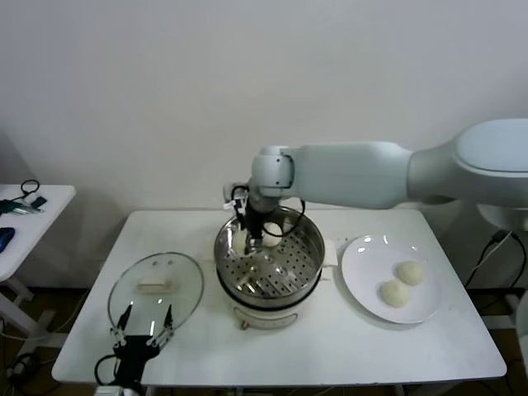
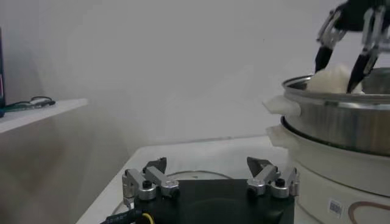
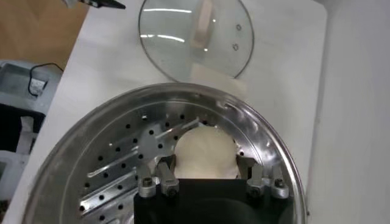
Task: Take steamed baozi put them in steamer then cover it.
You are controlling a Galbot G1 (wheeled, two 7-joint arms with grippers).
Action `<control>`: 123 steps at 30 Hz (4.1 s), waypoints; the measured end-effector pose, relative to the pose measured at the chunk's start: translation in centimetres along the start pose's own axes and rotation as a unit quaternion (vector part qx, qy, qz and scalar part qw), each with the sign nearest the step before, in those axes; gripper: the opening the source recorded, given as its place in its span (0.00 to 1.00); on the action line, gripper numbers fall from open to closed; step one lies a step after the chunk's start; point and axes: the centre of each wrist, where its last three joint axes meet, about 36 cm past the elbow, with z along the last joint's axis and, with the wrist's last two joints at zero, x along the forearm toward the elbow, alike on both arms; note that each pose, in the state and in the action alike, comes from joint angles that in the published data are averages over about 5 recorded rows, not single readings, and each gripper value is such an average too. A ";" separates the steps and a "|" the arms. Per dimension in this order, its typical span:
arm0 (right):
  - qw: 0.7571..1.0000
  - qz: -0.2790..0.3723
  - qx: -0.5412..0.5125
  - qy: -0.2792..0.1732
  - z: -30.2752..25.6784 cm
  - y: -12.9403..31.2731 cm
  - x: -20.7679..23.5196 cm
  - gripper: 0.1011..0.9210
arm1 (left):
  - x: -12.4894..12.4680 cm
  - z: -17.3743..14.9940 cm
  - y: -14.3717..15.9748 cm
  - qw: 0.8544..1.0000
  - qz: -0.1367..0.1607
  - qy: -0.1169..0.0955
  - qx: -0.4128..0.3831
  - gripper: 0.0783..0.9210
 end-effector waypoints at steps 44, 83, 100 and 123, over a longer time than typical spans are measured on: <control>0.993 -0.039 -0.086 0.066 34.9 10.1 7.5 0.88 | 0.2 -0.2 -0.9 1.000 0.003 0.008 -0.005 0.88; 0.986 -0.041 -0.141 0.085 40.8 16.1 -3.8 0.72 | 0.7 -0.1 -1.0 1.000 -0.001 0.011 -0.007 0.88; 0.998 -0.002 0.047 0.044 33.5 6.3 8.4 0.69 | 0.7 -0.4 -1.5 1.000 0.005 0.008 -0.008 0.88; 0.850 -0.062 0.522 -0.026 4.1 3.4 9.1 0.69 | 1.1 -1.1 -0.6 1.000 -0.004 0.003 -0.010 0.88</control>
